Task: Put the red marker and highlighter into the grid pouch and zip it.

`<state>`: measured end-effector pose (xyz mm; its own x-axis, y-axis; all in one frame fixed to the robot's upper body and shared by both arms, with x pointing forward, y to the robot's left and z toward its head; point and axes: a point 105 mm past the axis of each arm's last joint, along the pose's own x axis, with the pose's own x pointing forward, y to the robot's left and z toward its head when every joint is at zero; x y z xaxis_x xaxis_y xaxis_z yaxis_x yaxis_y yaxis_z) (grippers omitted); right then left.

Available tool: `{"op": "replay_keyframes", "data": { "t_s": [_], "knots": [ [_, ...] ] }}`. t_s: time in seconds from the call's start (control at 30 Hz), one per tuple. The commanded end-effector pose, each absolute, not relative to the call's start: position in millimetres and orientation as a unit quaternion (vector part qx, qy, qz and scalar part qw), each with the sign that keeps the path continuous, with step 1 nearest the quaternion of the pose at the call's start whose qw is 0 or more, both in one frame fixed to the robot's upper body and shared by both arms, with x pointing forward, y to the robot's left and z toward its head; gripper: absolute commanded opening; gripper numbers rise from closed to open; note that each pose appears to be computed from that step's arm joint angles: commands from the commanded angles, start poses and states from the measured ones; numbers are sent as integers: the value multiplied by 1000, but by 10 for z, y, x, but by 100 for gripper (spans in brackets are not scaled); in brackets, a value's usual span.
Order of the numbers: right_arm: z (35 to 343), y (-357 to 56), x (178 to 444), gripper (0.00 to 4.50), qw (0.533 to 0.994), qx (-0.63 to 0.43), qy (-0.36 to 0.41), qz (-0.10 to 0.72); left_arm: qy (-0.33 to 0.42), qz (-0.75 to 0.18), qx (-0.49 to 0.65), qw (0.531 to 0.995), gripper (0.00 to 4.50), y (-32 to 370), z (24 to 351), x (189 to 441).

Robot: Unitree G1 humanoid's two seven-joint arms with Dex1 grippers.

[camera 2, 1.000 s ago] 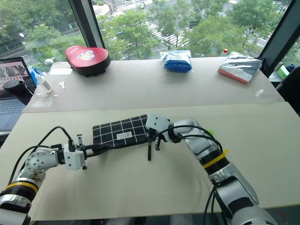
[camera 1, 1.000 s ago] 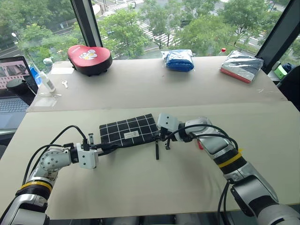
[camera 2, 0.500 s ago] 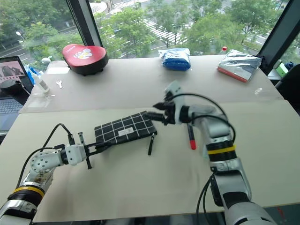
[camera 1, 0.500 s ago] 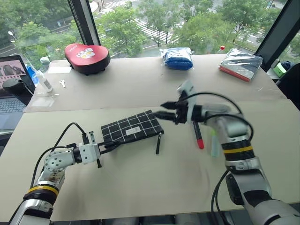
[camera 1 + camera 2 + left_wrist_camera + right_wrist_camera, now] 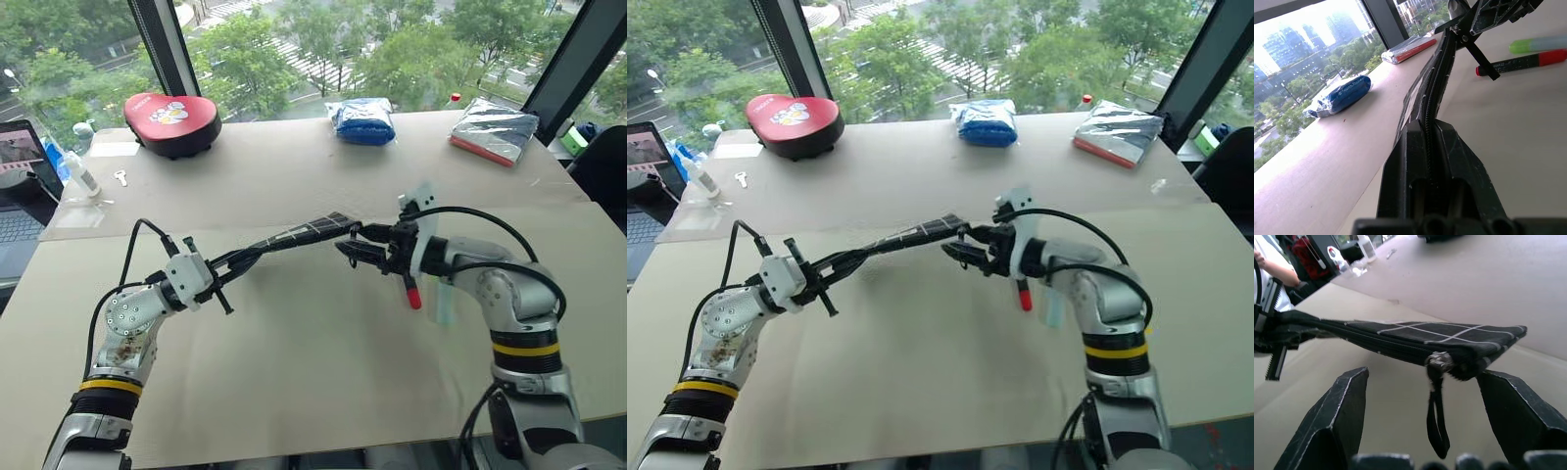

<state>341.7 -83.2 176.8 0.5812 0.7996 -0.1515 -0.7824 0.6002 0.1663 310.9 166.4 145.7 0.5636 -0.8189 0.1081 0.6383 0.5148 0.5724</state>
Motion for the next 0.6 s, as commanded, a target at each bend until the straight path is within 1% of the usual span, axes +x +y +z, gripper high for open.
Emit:
{"op": "replay_keyframes", "data": {
  "t_s": [0.03, 0.17, 0.6],
  "knots": [
    [1818, -871, 3453, 384, 903, 43, 99, 416, -200, -421, 261, 845, 0, 1638, 1565, 3117],
    [1783, -888, 3454, 384, 905, 45, 106, 410, -199, -417, 263, 847, 0, 1618, 1560, 3127],
    [1718, -723, 3500, 384, 895, 35, 116, 428, -198, -410, 266, 850, 0, 1546, 1575, 3171]
  ]
}}
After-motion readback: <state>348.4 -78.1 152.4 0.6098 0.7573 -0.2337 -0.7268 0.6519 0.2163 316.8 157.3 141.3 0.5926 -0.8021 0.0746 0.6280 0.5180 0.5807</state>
